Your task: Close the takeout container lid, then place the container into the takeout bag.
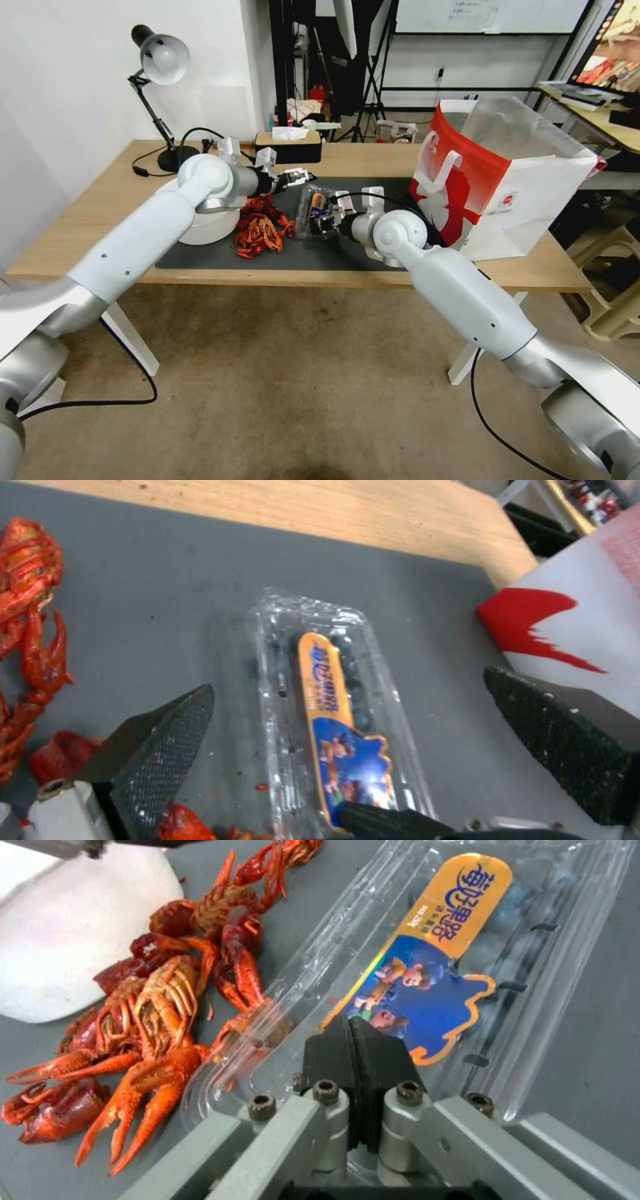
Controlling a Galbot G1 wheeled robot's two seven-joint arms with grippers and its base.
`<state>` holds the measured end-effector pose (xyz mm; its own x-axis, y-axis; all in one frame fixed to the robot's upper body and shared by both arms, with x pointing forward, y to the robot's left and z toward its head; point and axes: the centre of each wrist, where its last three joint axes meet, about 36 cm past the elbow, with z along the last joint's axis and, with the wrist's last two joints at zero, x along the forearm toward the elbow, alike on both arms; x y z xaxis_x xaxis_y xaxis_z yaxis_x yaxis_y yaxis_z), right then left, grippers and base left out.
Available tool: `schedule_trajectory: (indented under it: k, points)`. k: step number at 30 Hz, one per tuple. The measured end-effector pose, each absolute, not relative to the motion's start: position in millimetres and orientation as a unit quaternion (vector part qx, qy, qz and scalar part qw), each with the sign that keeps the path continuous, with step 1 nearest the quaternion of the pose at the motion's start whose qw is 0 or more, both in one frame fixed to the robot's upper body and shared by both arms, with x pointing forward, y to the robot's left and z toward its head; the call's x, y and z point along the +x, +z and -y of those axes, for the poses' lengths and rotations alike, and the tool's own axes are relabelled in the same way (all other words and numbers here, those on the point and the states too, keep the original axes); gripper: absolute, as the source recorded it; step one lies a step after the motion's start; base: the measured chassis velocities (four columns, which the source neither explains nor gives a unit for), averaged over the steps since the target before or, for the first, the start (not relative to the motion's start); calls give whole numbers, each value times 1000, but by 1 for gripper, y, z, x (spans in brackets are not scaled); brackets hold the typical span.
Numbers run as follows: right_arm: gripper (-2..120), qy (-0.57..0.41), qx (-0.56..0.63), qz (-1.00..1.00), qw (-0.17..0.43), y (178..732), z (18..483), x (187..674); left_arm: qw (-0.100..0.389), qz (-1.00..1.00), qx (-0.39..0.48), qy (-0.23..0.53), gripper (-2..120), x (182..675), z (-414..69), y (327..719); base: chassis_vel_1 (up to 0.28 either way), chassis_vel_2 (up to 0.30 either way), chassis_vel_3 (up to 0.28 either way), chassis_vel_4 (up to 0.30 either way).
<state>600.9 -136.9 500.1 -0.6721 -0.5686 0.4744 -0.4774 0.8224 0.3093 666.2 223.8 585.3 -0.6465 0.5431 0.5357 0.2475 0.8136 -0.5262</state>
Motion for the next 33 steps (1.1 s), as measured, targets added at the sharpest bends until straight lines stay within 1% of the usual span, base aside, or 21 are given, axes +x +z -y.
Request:
schedule_trajectory:
  k: [6, 10, 23, 33]
  points:
    - [0, -79, 287, 911, 286, 499, 136, 600, 370, 876, -223, 213, 100, 680, -224, 585, 0, 0, 0, 0]
    - [0, -78, 287, 911, 286, 498, 136, 599, 396, 865, -214, 220, 100, 691, -220, 586, 0, 0, 0, 0]
    - [0, -75, 288, 912, 283, 502, 138, 600, 411, 862, -192, 226, 100, 705, -214, 581, 0, 0, 0, 0]
    - [0, -74, 289, 911, 284, 501, 139, 599, 420, 860, -197, 213, 100, 709, -193, 574, 0, 0, 0, 0]
